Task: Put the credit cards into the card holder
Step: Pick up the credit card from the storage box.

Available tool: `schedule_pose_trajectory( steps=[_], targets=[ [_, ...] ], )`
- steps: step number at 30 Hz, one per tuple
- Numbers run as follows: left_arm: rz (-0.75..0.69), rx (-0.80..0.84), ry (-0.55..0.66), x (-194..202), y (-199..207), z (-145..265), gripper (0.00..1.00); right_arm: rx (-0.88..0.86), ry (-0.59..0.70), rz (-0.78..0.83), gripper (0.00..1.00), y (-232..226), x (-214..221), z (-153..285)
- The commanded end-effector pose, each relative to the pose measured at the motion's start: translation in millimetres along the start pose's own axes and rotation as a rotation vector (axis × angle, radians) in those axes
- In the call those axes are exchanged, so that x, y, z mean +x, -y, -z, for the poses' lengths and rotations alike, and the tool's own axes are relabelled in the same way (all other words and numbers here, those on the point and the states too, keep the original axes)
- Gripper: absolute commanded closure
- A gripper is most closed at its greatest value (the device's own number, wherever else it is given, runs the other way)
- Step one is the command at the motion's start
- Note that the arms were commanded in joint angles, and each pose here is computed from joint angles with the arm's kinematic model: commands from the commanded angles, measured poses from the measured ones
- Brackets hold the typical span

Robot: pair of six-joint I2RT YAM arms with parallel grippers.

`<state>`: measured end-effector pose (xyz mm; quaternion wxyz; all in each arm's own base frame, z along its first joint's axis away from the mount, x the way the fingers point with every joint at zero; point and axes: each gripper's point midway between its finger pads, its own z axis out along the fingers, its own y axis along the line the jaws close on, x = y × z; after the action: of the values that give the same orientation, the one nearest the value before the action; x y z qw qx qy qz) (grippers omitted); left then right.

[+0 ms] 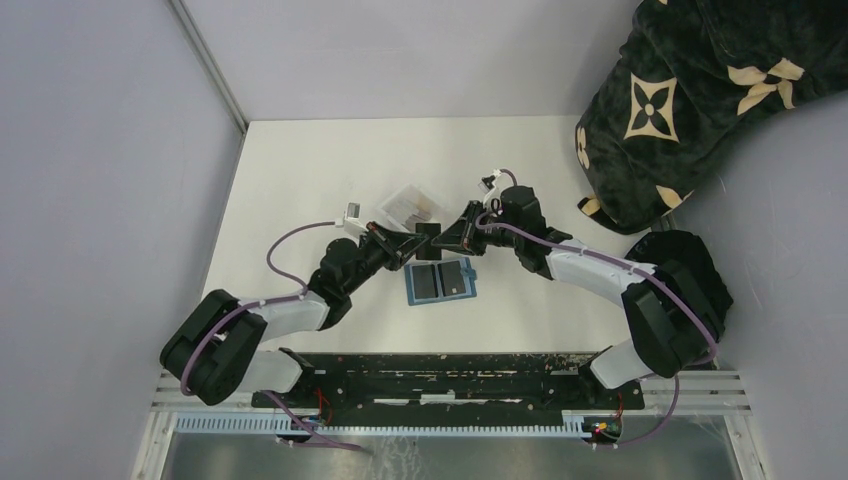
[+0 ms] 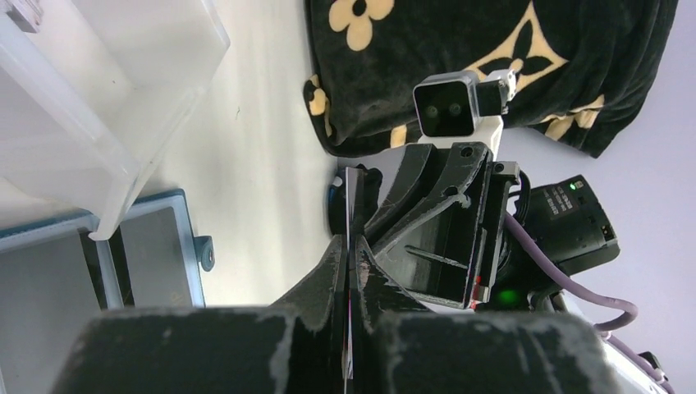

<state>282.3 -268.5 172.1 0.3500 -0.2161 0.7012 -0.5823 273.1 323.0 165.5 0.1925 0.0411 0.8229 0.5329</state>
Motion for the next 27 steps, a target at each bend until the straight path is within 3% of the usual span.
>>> schedule_pose_trajectory(
  steps=[1, 3, 4, 5, 6, 11, 19, 27],
  targets=[
    [0.038, 0.102, 0.036, -10, 34, -8, 0.97, -0.162, -0.024, -0.030, 0.91, -34, 4, 1],
    [0.044, 0.095, 0.035, -10, 32, -9, 0.91, -0.183, -0.024, -0.038, 0.99, -39, 4, 2],
    [0.048, 0.083, 0.035, -9, 29, -8, 0.81, -0.190, -0.025, -0.036, 0.99, -41, 4, 3],
    [0.050, 0.066, 0.036, -9, 25, -7, 0.64, -0.195, -0.024, -0.030, 0.99, -44, 3, 4],
    [0.046, 0.040, 0.043, -9, 19, -6, 0.56, -0.193, -0.021, -0.019, 0.99, -45, 2, 6],
    [-0.029, -0.145, 0.081, -14, -16, 11, 0.35, -0.049, -0.032, 0.069, 0.99, -27, 4, 16],
    [-0.157, -0.315, 0.091, -12, -51, 43, 0.34, 0.229, -0.070, 0.237, 0.99, 14, 6, 32],
    [-0.332, -0.396, -0.011, 20, -64, 43, 0.51, 0.470, -0.139, 0.366, 0.99, 44, 19, 37]
  ],
)
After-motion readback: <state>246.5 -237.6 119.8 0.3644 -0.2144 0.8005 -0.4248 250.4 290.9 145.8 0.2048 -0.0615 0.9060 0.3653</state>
